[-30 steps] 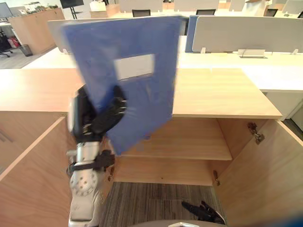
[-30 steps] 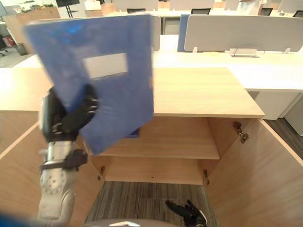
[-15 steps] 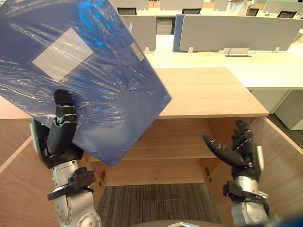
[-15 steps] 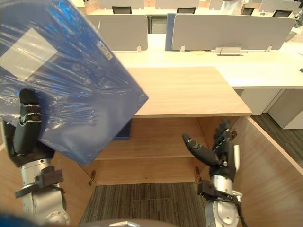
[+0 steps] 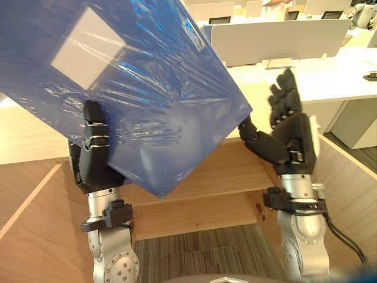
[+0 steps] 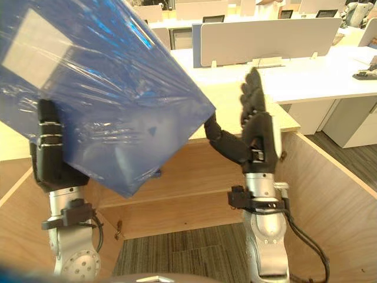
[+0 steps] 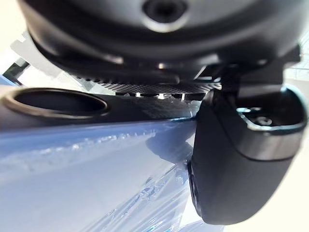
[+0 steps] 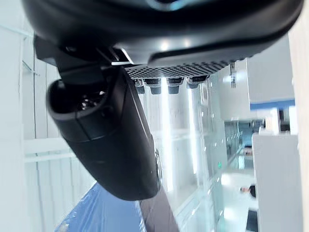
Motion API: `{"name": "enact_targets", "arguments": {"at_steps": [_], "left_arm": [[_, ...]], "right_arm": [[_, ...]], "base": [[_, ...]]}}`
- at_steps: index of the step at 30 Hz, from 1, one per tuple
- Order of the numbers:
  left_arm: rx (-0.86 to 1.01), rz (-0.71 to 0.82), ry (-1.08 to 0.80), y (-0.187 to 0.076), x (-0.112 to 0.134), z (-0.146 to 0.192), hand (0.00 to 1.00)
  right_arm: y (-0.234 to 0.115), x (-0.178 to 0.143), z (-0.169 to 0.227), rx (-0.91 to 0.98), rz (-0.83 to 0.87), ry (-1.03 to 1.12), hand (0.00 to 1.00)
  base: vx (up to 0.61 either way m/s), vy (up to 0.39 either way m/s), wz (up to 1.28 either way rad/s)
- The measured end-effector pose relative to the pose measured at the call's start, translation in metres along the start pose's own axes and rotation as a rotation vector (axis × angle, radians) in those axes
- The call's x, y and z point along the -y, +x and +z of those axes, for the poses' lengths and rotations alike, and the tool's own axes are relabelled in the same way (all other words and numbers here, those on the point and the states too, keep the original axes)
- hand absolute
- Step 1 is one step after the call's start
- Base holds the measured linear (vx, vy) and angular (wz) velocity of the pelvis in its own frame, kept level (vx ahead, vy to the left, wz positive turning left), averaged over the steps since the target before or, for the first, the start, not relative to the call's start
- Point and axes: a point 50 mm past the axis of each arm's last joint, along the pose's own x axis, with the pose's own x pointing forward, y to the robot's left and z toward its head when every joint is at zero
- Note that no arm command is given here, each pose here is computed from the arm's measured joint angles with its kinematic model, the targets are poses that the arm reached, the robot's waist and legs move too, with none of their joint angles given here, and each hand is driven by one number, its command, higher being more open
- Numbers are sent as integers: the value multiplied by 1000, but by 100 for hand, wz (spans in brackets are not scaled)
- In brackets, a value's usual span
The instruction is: Walk over to the cabinet, pick up the folder, carry it to the office cabinet, place the folder inside the office cabinet, then close the office cabinet door
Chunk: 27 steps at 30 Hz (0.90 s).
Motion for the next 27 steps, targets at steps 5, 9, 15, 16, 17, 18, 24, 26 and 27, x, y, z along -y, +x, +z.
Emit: {"name": "enact_targets", "arguments": {"at_steps": [5,9,15,16,17,18,24,26,27], "left_arm": [[-1,39,27,3,-12,-2,0],[-34,38,66,3,-19,-3,0],[-60,42,139,3,-30,0,0],[-60,38,169,5,-33,2,0],[-62,35,193,6,-36,4,0],[-68,29,250,8,-41,7,0],[-100,-92,525,32,-56,26,0],[-73,-135,675,43,-57,36,0],[-84,-145,779,45,-61,40,0]], "right_arm": [[27,-6,-17,-45,151,209,100],[36,1,-23,-92,199,240,100],[42,11,-27,-166,276,201,100],[43,13,-30,-188,287,186,100],[43,13,-32,-201,293,184,100],[42,14,-37,-237,305,174,100],[35,24,-57,-402,332,136,100],[35,28,-57,-408,331,131,100],[37,28,-55,-392,332,131,100]], "base": [[-49,0,-4],[-46,14,-1],[-39,29,8],[-28,23,10],[-20,18,9],[-9,13,12],[-8,9,8],[8,5,5],[16,2,5]]}}
